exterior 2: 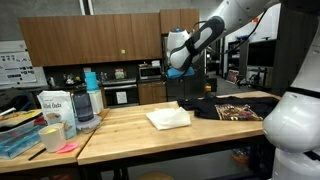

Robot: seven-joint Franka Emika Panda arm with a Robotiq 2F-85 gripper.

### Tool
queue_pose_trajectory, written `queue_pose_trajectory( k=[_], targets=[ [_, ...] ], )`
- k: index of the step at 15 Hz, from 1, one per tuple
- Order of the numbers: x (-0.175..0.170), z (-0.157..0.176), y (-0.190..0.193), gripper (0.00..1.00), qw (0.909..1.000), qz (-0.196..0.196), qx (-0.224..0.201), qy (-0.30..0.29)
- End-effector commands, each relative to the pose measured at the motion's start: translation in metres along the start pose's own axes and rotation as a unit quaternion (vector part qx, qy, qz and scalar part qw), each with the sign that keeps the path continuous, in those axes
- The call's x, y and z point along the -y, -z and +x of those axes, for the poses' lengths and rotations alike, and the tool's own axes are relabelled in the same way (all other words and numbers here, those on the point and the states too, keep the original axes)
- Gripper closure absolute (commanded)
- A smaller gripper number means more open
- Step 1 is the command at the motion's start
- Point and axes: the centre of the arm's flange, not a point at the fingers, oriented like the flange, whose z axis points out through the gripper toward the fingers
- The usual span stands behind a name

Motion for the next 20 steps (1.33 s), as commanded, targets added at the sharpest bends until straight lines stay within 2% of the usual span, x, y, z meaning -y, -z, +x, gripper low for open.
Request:
queue_pose_trajectory(
  k=[1, 7, 14, 16, 20],
  targets=[
    [0.01, 0.023, 0.003, 0.0, 0.9992, 0.01, -0.009, -0.038],
    [0.012, 0.055, 0.01, 0.0, 0.9946, -0.007, 0.0, -0.103],
    [-0.013, 0.058, 0.004, 0.0, 0.9801, -0.075, 0.069, -0.17],
    [-0.02, 0.056, -0.002, 0.0, 0.9758, -0.097, 0.085, -0.177],
    [-0.026, 0.065, -0.019, 0.0, 0.974, -0.132, 0.098, -0.156]
  ],
)
